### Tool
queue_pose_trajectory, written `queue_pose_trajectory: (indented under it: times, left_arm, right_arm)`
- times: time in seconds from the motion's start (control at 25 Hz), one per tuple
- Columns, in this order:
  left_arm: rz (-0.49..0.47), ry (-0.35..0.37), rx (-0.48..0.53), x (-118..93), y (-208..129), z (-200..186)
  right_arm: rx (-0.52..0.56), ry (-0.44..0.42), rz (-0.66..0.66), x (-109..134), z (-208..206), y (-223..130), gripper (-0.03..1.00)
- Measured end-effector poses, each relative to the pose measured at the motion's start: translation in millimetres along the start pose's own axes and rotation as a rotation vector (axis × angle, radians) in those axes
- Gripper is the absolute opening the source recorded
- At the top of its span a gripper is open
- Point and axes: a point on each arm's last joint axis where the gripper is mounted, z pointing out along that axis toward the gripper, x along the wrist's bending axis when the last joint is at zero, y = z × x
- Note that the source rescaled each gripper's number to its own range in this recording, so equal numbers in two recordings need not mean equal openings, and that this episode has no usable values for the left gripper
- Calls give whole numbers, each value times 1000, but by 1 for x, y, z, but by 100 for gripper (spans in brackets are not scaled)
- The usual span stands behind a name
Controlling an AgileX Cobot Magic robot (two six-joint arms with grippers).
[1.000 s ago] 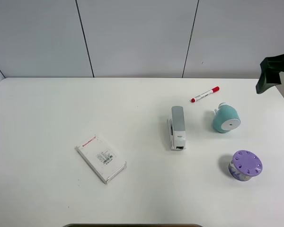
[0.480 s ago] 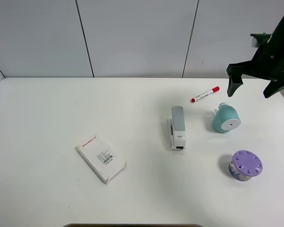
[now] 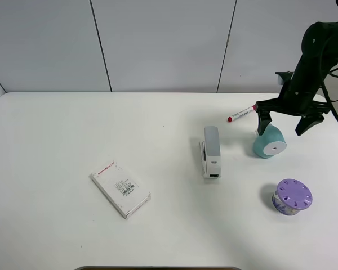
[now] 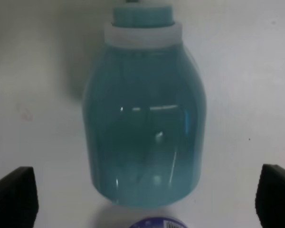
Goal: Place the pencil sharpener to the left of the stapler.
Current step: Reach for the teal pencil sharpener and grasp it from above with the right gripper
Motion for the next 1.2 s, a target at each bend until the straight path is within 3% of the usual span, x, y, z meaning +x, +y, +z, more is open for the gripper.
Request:
queue_pose_trajectory:
  times: [1.08, 1.2]
  left_arm:
    - [0, 0, 0, 0, 0, 0]
    - [0, 0, 0, 0, 0, 0]
  right_arm:
    - [30, 18, -46, 1, 59, 16, 98]
    - [28, 36, -42, 2, 65, 17, 90]
